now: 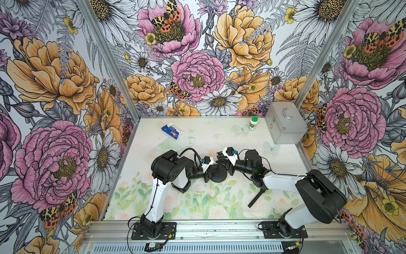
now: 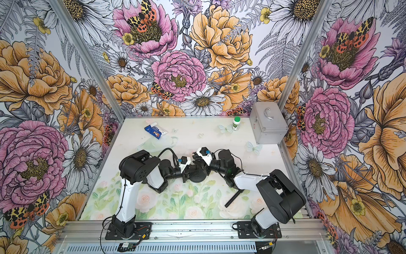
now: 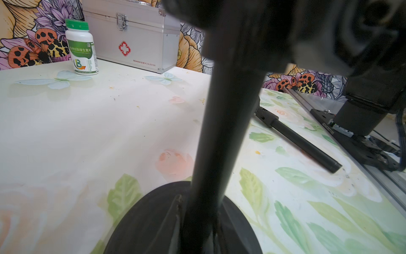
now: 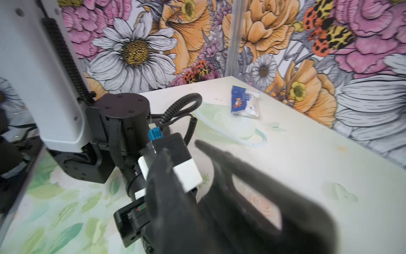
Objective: Assemble a microphone stand
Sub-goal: Screw the microphone stand pole into the microphone stand base.
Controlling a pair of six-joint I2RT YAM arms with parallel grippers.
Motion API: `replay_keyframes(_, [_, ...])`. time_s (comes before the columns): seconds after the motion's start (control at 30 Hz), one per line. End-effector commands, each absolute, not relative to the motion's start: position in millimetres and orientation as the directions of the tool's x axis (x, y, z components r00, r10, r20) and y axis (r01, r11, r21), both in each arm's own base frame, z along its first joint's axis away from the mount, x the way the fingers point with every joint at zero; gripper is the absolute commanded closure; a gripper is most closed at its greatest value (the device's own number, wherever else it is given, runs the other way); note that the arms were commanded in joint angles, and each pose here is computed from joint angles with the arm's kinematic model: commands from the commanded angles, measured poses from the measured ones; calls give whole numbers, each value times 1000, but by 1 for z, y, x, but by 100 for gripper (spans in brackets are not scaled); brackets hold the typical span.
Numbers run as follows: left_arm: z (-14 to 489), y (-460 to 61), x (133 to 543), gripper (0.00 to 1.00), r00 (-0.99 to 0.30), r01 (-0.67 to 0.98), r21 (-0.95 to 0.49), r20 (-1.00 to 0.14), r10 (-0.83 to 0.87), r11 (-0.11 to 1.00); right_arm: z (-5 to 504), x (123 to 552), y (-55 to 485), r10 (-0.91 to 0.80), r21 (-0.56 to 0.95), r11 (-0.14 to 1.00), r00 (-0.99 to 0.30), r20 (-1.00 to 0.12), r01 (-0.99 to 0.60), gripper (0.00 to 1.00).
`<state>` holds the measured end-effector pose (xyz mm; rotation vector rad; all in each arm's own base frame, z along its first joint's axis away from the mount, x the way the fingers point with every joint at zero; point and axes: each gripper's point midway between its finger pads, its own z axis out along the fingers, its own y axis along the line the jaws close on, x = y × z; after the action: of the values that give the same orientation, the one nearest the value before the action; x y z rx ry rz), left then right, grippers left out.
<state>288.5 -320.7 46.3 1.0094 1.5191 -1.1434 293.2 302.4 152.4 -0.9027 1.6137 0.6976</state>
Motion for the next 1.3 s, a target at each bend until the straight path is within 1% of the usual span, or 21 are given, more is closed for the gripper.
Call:
replay_keyframes(0.0, [15, -312, 292, 75, -323, 917, -283, -940, 108, 281, 139, 319, 262, -170, -68, 871, -169, -971, -486, 100])
replay_keyframes(0.13, [15, -312, 293, 75, -330, 914, -291, -938, 103, 282, 138, 312, 284, -182, -71, 840, -156, -971, -539, 100])
replay_keyframes(0.17, [14, -312, 291, 76, -333, 914, -292, -937, 107, 281, 139, 307, 293, -205, -86, 796, -133, -970, -599, 94])
replay_keyframes(0.23, [15, -314, 289, 76, -321, 919, -282, -941, 110, 275, 139, 295, 305, -249, -111, 680, -85, -965, -725, 72])
replay_keyframes(0.3, [17, -313, 292, 76, -318, 920, -279, -942, 106, 276, 141, 287, 303, -247, -81, 563, -74, -966, -823, 61])
replay_keyframes(0.37, [16, -313, 291, 76, -325, 918, -287, -940, 106, 275, 143, 284, 297, -231, -25, 484, -100, -968, -875, 49])
replay_keyframes(0.4, [15, -313, 289, 76, -325, 918, -286, -940, 109, 274, 142, 284, 294, -236, -5, 456, -115, -965, -890, 45])
replay_keyframes(0.47, [15, -315, 287, 76, -313, 923, -273, -943, 115, 269, 134, 277, 292, -266, 39, 367, -145, -953, -929, 44])
replay_keyframes(0.57, [18, -315, 290, 76, -310, 924, -273, -945, 107, 268, 130, 273, 295, -273, 100, 272, -177, -946, -957, 45])
replay_keyframes(0.67, [16, -315, 285, 76, -308, 926, -270, -944, 118, 263, 137, 277, 303, -250, 130, 220, -185, -950, -967, 46])
replay_keyframes(0.73, [17, -317, 284, 76, -296, 931, -258, -948, 120, 259, 140, 282, 307, -244, 129, 211, -180, -953, -969, 48])
replay_keyframes(0.83, [18, -316, 287, 76, -304, 927, -266, -946, 113, 266, 144, 292, 308, -241, 114, 238, -172, -955, -965, 52])
replay_keyframes(0.87, [16, -315, 286, 76, -309, 925, -270, -944, 115, 266, 147, 297, 308, -238, 109, 269, -176, -955, -957, 59])
replay_keyframes(0.9, [16, -315, 285, 76, -307, 926, -268, -944, 119, 264, 148, 304, 307, -234, 108, 313, -187, -954, -943, 68])
replay_keyframes(0.93, [16, -316, 283, 76, -302, 929, -263, -946, 121, 261, 149, 311, 305, -231, 104, 361, -197, -953, -927, 80])
replay_keyframes(0.97, [16, -316, 285, 76, -299, 929, -260, -947, 120, 264, 148, 315, 304, -228, 91, 411, -199, -953, -907, 88])
replay_keyframes(1.0, [17, -316, 286, 76, -299, 929, -260, -947, 117, 265, 146, 319, 301, -220, 69, 473, -193, -956, -878, 90])
replay_keyframes(1.03, [17, -315, 288, 76, -304, 926, -265, -946, 114, 268, 147, 322, 298, -203, 35, 556, -177, -963, -830, 95])
replay_keyframes(1.1, [16, -313, 290, 76, -318, 920, -279, -942, 109, 276, 144, 327, 284, -168, -8, 726, -165, -972, -688, 99])
replay_keyframes(1.17, [14, -314, 287, 76, -317, 921, -276, -941, 116, 276, 145, 326, 271, -132, -27, 844, -158, -979, -535, 100])
replay_keyframes(1.27, [15, -314, 291, 76, -315, 920, -275, -943, 109, 278, 141, 319, 270, -144, -69, 912, -157, -977, -404, 100])
